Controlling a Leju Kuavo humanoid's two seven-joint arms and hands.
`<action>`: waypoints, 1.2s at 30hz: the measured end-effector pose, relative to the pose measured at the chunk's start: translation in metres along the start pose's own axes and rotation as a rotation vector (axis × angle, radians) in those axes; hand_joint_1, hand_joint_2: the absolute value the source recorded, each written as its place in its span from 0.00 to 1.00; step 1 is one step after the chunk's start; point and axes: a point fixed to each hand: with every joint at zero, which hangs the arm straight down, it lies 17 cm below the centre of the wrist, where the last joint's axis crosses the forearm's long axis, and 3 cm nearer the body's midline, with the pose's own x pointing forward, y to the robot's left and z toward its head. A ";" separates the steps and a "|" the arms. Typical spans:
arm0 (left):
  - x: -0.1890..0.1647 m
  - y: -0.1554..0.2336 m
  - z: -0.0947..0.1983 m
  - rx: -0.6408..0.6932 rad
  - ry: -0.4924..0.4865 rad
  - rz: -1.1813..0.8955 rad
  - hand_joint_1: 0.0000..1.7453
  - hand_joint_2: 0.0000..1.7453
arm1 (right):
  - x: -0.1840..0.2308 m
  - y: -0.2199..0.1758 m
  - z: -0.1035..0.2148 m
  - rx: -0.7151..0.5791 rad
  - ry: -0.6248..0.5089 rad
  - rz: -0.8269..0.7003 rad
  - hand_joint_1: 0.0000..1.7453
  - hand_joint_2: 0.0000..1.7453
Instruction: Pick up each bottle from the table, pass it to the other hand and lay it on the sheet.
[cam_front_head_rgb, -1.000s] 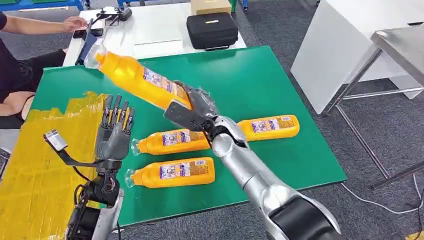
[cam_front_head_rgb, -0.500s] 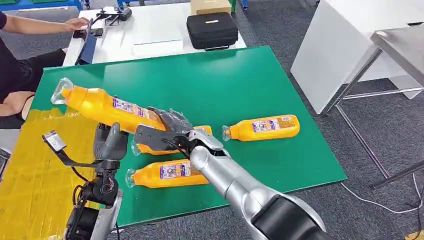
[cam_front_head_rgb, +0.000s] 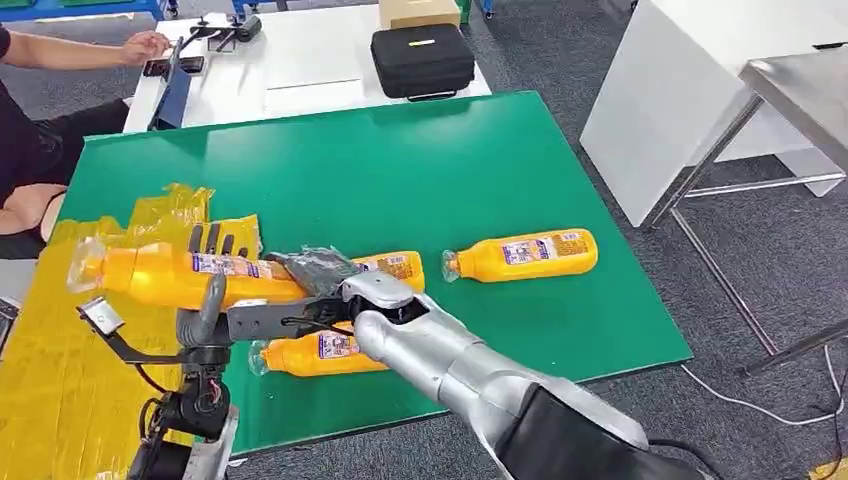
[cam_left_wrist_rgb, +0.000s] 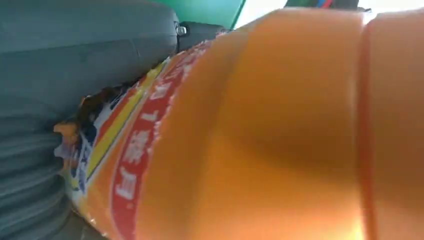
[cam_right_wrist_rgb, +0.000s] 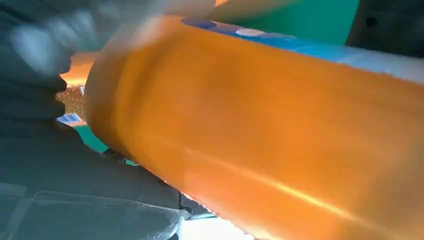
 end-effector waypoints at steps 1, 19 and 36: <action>0.000 0.002 0.001 0.005 0.000 -0.005 0.00 1.00 | 0.001 0.002 0.000 0.005 -0.004 0.016 1.00 1.00; -0.002 0.006 -0.002 0.036 -0.005 -0.063 1.00 1.00 | -0.012 -0.004 0.001 -0.002 0.004 0.066 1.00 1.00; 0.049 0.018 -0.037 0.154 -0.192 -0.515 1.00 1.00 | -0.041 -0.023 0.011 -0.111 0.020 -0.166 0.00 0.00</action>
